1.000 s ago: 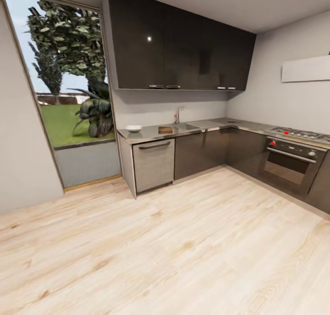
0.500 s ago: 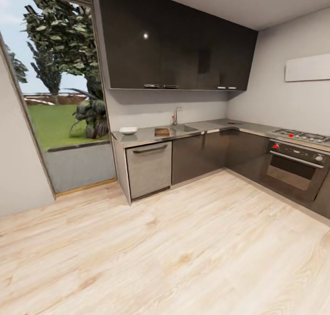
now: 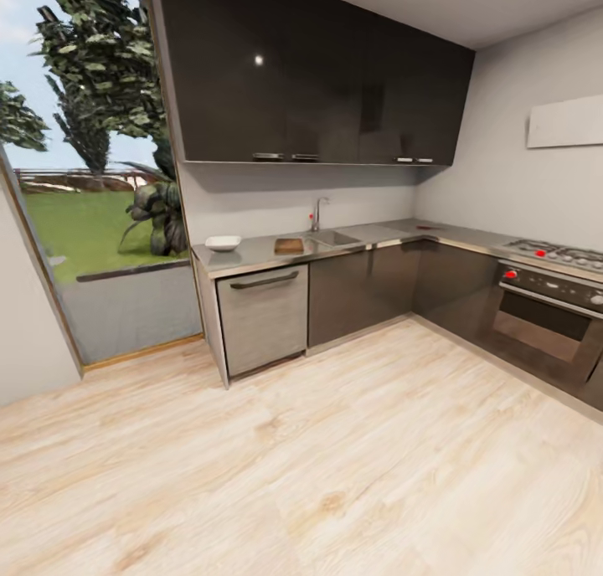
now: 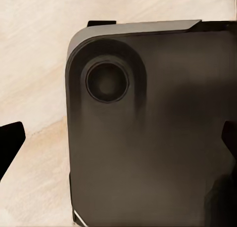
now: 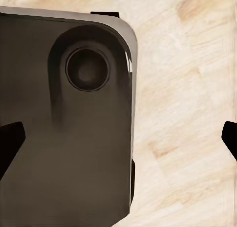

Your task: In the kitchen, take the Vidalia onion out of the sink, dice it on the chopping board with the paring knife, put the diced onion into the bowl on the countertop, then place both the paring knife and the chopping board into the sink.

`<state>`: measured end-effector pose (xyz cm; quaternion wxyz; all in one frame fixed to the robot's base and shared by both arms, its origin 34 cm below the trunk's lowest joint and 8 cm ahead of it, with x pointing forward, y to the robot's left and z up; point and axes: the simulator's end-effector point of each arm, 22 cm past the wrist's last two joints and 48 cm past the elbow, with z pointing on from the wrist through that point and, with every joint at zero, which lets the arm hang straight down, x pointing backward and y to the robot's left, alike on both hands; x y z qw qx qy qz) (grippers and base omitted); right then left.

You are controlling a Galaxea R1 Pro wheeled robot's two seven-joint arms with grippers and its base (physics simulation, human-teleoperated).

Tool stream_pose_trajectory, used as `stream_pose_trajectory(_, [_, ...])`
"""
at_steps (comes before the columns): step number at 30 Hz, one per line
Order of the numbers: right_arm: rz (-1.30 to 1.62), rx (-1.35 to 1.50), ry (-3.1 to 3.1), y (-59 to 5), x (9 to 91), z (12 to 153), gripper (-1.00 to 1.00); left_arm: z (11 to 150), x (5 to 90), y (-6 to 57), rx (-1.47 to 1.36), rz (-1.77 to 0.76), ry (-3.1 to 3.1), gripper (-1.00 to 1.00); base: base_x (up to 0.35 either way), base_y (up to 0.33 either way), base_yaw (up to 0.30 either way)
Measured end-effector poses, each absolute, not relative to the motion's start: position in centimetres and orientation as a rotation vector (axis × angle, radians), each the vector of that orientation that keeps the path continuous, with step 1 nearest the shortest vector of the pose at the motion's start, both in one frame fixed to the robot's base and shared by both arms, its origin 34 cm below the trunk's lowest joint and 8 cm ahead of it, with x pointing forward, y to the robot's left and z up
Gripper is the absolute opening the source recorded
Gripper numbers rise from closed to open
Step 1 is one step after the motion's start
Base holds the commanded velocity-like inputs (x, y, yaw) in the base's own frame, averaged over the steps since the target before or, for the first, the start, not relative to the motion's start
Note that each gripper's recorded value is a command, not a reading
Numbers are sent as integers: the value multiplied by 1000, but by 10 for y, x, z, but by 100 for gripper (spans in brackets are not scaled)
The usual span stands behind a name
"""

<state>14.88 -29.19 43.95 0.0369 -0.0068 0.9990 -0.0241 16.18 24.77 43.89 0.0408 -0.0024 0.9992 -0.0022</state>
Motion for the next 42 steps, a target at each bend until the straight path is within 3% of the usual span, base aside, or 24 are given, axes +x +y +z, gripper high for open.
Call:
stream_pose_trajectory(22, [-74, -21, 3066, -292, 149, 439, 100, 439, 162, 248, -7, -7, 3059, 100, 329, -165, 31])
stream_pose_trajectory(42, [-73, -22, 3039, -292, 155, 440, 100, 439, 162, 248, -8, -7, 3059, 100, 298, -217, 199])
